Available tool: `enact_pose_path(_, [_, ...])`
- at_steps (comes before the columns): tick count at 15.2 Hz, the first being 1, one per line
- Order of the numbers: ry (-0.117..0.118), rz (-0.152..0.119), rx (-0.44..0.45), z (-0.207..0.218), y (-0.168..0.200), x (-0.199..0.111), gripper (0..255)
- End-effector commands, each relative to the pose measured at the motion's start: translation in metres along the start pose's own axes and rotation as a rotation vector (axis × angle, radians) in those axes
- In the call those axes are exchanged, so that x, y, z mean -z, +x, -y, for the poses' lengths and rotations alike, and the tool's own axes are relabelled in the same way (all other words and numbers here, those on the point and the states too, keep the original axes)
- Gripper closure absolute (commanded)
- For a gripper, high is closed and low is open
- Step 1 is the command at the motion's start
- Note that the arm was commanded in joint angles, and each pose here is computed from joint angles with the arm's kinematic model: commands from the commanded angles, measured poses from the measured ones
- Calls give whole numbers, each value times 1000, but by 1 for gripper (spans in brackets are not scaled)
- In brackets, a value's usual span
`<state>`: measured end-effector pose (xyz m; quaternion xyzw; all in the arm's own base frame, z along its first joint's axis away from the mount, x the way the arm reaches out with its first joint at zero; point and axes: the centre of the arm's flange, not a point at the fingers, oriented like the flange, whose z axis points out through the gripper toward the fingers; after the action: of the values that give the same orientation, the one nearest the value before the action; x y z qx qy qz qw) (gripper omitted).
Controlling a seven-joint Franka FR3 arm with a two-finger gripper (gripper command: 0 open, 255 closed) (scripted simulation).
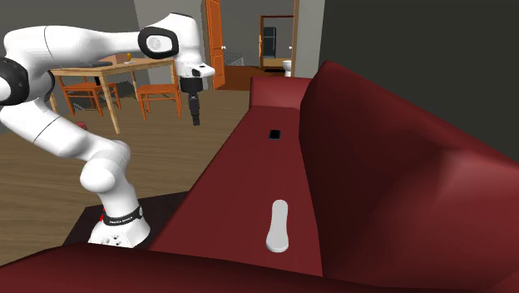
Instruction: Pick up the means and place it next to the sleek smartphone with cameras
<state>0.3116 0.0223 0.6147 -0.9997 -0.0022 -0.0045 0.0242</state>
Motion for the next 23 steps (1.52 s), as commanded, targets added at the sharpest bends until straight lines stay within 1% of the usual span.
enact_pose_path(1, [0, 0, 0, 0, 0, 0, 0])
enact_pose_path(6, [-9, -1, 158, -54, 8, -34, 0])
enact_pose_path(12, [-20, -2, 348, -117, 28, -75, 0])
enact_pose_path(17, [-29, -3, 506, -167, 54, -108, 0])
enact_pose_path(23, [-40, -4, 696, -220, 95, -147, 0])
